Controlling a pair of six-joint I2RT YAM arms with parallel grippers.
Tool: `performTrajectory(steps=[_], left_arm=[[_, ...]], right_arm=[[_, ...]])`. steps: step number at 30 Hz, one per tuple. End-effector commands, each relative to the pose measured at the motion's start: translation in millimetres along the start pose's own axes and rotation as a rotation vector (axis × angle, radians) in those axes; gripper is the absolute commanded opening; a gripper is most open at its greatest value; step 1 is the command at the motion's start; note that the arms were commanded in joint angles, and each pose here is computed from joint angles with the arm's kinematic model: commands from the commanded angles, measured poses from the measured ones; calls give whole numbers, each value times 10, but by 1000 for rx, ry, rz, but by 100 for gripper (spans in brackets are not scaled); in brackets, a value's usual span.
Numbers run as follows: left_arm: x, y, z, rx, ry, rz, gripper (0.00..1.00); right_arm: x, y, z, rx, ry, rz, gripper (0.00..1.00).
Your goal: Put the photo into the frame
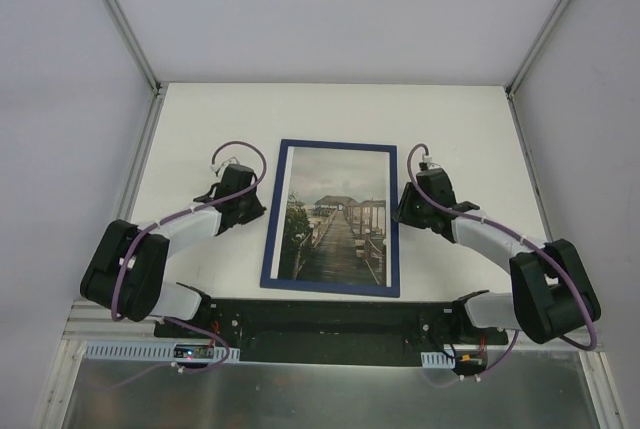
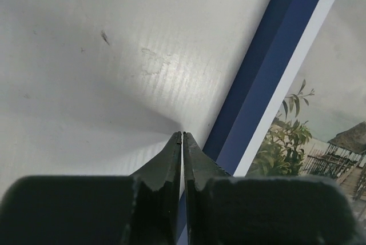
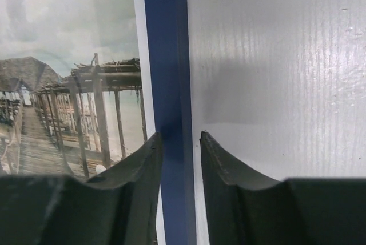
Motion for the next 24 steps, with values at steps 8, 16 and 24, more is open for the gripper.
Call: performTrajectory(steps=[8, 16, 24], left_arm=[[-73, -97, -107, 40, 5, -33, 0], [-57, -218, -239, 42, 32, -69, 0], [-1, -197, -189, 50, 0, -86, 3]], right_arm=[[243, 58, -174, -49, 8, 33, 20], [344, 83, -286, -65, 35, 43, 18], [411, 61, -191, -86, 20, 62, 33]])
Point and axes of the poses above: each gripper's point midway between its finger pads, its own z axis back along the fingers, its own y axis along the line the jaws close on, x = y × z, the point moved 4 cm from there along z, back along the fingers, and after that the axes turned 11 degrees about z, right-handed, at the moved point
